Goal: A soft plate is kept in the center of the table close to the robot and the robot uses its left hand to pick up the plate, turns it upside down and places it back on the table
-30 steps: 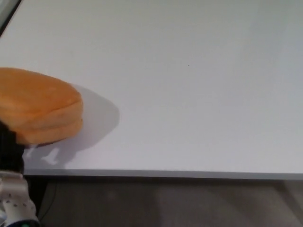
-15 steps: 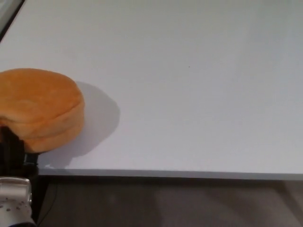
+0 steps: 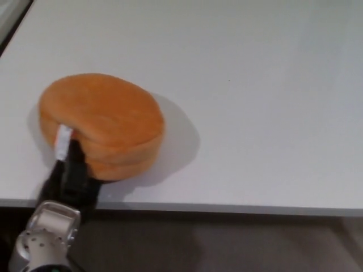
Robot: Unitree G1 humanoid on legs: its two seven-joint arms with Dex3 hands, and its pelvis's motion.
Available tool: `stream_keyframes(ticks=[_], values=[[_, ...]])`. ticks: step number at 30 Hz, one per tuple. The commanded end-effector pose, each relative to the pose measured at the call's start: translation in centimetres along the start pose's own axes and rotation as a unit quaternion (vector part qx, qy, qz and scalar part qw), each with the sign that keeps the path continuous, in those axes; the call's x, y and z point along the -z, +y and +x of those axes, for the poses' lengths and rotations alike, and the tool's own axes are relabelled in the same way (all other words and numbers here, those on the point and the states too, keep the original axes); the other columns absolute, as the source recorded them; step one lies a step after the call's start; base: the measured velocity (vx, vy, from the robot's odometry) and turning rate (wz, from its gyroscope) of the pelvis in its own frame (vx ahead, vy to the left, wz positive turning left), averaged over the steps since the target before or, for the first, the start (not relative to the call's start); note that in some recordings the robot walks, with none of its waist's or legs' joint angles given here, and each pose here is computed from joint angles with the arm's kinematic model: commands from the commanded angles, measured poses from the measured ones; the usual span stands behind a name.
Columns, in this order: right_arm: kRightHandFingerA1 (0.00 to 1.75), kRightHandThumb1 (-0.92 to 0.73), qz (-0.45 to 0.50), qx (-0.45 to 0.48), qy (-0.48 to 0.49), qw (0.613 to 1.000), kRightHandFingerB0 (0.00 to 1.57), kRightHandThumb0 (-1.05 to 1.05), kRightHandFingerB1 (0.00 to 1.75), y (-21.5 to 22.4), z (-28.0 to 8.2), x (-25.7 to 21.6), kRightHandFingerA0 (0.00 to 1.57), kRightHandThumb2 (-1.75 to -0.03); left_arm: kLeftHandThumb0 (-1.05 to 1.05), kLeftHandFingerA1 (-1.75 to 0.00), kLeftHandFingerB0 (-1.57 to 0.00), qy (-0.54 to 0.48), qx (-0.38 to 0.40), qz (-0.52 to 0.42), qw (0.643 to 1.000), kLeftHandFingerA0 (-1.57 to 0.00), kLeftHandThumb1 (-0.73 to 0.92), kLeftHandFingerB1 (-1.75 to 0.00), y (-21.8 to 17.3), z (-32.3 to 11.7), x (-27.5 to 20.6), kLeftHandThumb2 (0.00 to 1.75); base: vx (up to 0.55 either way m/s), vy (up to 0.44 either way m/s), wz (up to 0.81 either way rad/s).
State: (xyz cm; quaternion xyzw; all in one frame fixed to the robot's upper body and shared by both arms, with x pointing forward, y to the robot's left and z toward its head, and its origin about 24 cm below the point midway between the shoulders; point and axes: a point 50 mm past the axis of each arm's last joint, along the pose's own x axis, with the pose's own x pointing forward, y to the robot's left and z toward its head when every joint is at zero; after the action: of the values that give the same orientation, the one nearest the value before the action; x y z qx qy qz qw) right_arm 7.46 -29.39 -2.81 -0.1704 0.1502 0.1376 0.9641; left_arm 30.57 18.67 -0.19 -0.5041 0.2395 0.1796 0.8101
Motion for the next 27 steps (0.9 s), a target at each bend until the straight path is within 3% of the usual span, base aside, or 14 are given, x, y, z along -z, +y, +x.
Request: stream_keyframes(ticks=[1,14,15,16,17,18,20,21,22,23,24,25,26,27], values=[[0.48,-0.82,-0.023,-0.010,0.025,0.999,0.42,-0.68,0.33,-1.0,-0.8,0.0,0.58,-0.66,-0.22,-1.75,-0.76,0.261,-0.045,0.105,0.958,-1.02,0.59,-1.44,1.3,-1.3,9.2,0.60,0.00,0.000,0.00],[0.48,-0.82,-0.028,-0.007,0.022,0.999,0.42,-0.66,0.33,-0.9,-0.5,-0.1,0.60,-0.65,-0.21,-1.75,-0.77,0.296,-0.010,0.137,0.945,-0.98,0.57,-1.38,-0.6,-2.1,11.6,0.61,0.00,0.000,0.00],[0.61,-0.66,-0.024,-0.007,0.022,0.999,0.35,-0.66,0.50,-1.0,-0.5,-0.1,0.54,-1.03,-0.20,-1.75,-0.79,0.287,-0.014,0.140,0.948,-0.99,0.56,-1.36,-0.5,-2.0,11.4,0.61,0.00,0.000,0.00],[0.48,-0.82,-0.024,-0.007,0.022,0.999,0.43,-0.67,0.33,-1.0,-0.6,-0.2,0.61,-0.66,-0.21,-1.75,-0.74,0.278,-0.021,0.142,0.950,-0.99,0.55,-1.38,-0.4,-1.9,11.1,0.60,0.00,0.000,0.00],[0.48,-0.82,-0.024,-0.008,0.022,0.999,0.43,-0.67,0.33,-1.0,-0.6,-0.2,0.61,-0.66,-0.21,-1.75,-0.74,0.276,-0.023,0.142,0.950,-0.99,0.55,-1.38,-0.3,-1.9,11.0,0.60,0.00,0.000,0.00],[0.61,-0.67,-0.033,-0.009,0.018,0.999,0.35,-0.65,0.50,-1.2,-0.6,-0.2,0.54,-1.03,-0.33,-1.75,-0.75,0.242,-0.031,0.158,0.957,-1.00,0.58,-1.48,-0.2,-1.9,10.3,0.61,0.00,0.000,0.00],[0.61,-0.67,-0.032,-0.009,0.019,0.999,0.34,-0.65,0.50,-1.2,-0.7,-0.2,0.54,-1.03,-0.53,-1.47,-0.93,0.234,-0.015,0.163,0.958,-1.30,0.43,-1.20,0.0,-1.9,10.0,0.87,0.00,0.000,0.00],[0.49,-0.83,-0.031,-0.010,0.022,0.999,0.42,-0.66,0.33,-1.2,-0.7,-0.2,0.60,-0.65,-0.72,-1.67,-0.73,0.228,0.005,0.181,0.957,-0.91,0.67,-1.13,0.1,-1.9,9.6,0.67,0.00,0.000,0.00],[0.49,-0.83,-0.031,-0.010,0.023,0.999,0.42,-0.66,0.33,-1.2,-0.7,-0.2,0.60,-0.65,-0.72,-1.67,-0.73,0.227,0.008,0.184,0.956,-0.91,0.67,-1.13,0.2,-2.0,9.5,0.67,0.00,0.000,0.00],[0.48,-0.83,-0.032,-0.012,0.022,0.999,0.40,-0.65,0.33,-1.1,-0.7,-0.2,0.58,-0.66,-0.96,-1.27,-0.48,0.222,0.021,0.200,0.954,-0.52,0.73,-1.02,0.4,-2.0,8.9,0.65,0.00,0.000,0.00],[0.47,-0.83,-0.031,-0.012,0.023,0.999,0.41,-0.65,0.33,-1.2,-0.7,-0.1,0.58,-0.65,-1.05,-0.69,-0.03,0.211,0.031,0.216,0.953,-0.30,0.66,-0.45,0.4,-2.1,8.4,1.06,0.00,0.000,0.00],[0.47,-0.83,-0.029,-0.012,0.024,0.999,0.41,-0.65,0.33,-1.2,-0.8,-0.1,0.58,-0.65,-1.05,-0.69,-0.03,0.200,0.035,0.227,0.953,-0.30,0.66,-0.45,0.4,-2.1,8.2,1.06,0.00,0.000,0.00],[0.47,-0.82,-0.025,-0.012,0.024,0.999,0.41,-0.65,0.33,-1.2,-0.8,-0.1,0.58,-0.65,-0.96,-0.19,0.00,0.181,0.055,0.246,0.951,0.00,0.57,-0.07,0.5,-2.2,7.6,1.08,0.00,0.000,0.00],[0.47,-0.83,-0.027,-0.013,0.026,0.999,0.40,-0.65,0.33,-1.1,-0.8,0.0,0.57,-0.66,-1.05,-0.11,0.00,0.169,0.069,0.258,0.949,0.00,0.63,0.00,0.5,-2.4,7.3,1.11,0.00,0.000,0.00]])
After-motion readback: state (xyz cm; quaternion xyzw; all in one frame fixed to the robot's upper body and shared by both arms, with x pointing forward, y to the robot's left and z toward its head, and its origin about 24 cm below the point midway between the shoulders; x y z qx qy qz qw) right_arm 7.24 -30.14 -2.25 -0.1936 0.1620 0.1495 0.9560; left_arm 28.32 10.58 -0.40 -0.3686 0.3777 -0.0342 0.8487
